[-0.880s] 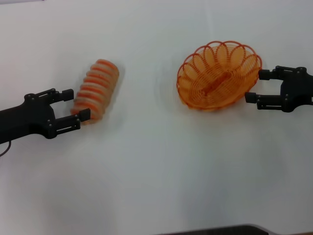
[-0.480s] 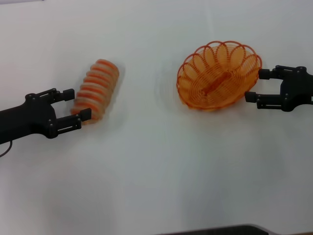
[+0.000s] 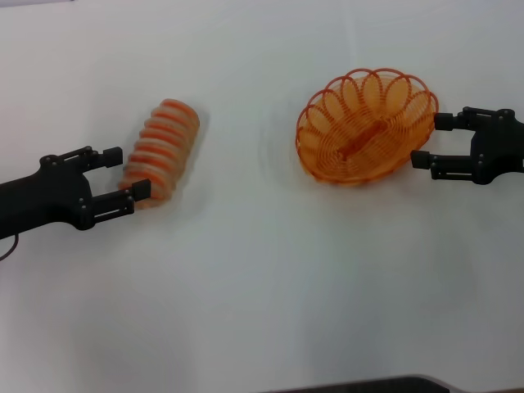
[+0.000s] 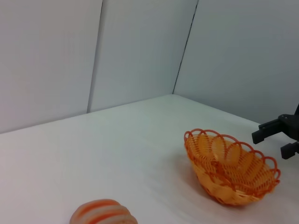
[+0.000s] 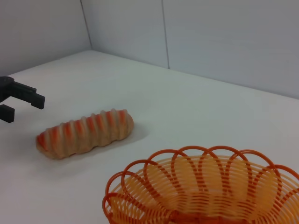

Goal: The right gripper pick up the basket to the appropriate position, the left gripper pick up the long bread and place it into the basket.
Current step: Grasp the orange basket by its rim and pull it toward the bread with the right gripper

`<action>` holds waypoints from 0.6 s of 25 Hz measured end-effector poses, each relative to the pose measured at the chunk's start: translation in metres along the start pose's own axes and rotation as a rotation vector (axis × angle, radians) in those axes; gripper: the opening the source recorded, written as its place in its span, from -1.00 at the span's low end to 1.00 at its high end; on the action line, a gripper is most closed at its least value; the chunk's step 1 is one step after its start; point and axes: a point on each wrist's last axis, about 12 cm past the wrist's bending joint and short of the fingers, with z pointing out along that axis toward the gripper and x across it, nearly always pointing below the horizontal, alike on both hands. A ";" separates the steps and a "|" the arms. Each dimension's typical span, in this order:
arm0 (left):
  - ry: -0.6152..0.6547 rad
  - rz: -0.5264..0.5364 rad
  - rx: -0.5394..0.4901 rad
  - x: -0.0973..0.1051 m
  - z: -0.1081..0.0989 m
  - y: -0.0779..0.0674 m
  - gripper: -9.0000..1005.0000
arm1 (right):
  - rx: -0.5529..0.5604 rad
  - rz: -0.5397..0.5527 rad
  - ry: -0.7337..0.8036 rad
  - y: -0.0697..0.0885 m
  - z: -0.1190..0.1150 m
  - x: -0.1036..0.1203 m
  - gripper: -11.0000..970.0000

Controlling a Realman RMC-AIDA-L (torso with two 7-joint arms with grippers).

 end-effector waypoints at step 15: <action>0.003 0.001 -0.001 -0.001 0.000 0.001 0.50 | -0.002 0.001 -0.003 0.000 0.001 -0.001 0.72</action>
